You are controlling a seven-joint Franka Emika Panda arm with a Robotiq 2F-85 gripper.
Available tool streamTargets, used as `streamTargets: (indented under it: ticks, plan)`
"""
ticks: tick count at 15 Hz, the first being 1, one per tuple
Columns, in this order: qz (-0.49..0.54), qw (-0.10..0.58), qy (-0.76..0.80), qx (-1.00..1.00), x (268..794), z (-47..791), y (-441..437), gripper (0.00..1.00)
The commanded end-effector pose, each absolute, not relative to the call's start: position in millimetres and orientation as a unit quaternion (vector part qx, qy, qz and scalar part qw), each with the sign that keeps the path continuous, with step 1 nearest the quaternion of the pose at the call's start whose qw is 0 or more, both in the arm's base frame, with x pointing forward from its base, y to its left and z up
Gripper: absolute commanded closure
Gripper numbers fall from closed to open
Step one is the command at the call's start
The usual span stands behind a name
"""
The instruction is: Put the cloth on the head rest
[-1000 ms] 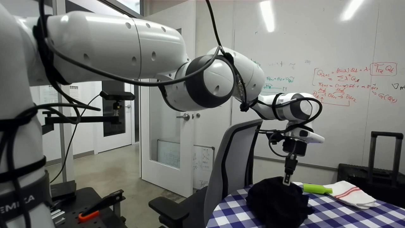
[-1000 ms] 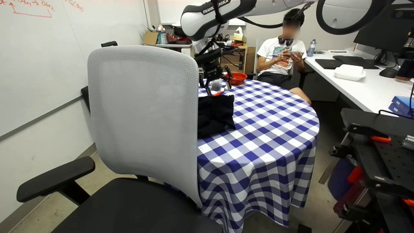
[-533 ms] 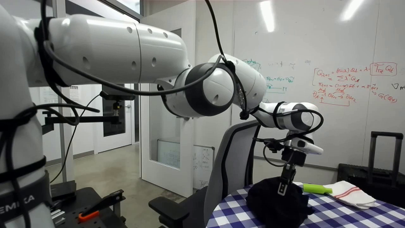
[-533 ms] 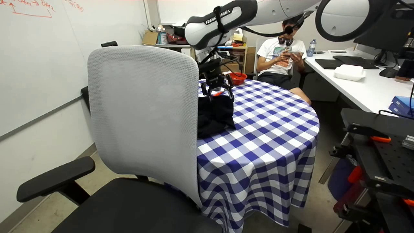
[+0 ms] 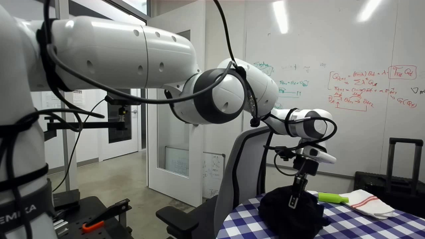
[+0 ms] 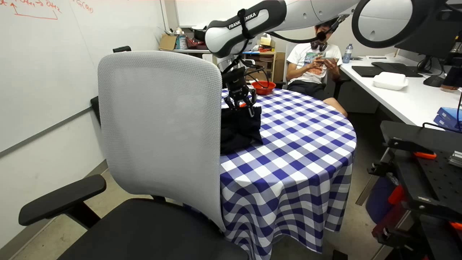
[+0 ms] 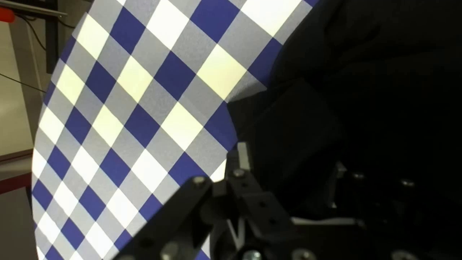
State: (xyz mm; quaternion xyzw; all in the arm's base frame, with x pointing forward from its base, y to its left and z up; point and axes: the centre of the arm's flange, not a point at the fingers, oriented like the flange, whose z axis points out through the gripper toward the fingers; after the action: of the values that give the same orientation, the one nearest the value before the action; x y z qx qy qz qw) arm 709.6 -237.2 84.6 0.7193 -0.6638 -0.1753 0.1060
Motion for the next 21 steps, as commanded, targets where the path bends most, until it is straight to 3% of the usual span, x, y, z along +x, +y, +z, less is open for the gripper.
streamTargets:
  ticks: [1, 3, 21]
  plan:
    - [-0.157, 0.094, -0.658, 0.731, 676, 99, -224, 0.84]
    - [-0.140, 0.079, -0.639, 0.752, 677, 108, -224, 0.99]
    - [0.059, -0.018, -0.259, 0.964, 740, 424, -189, 0.97]
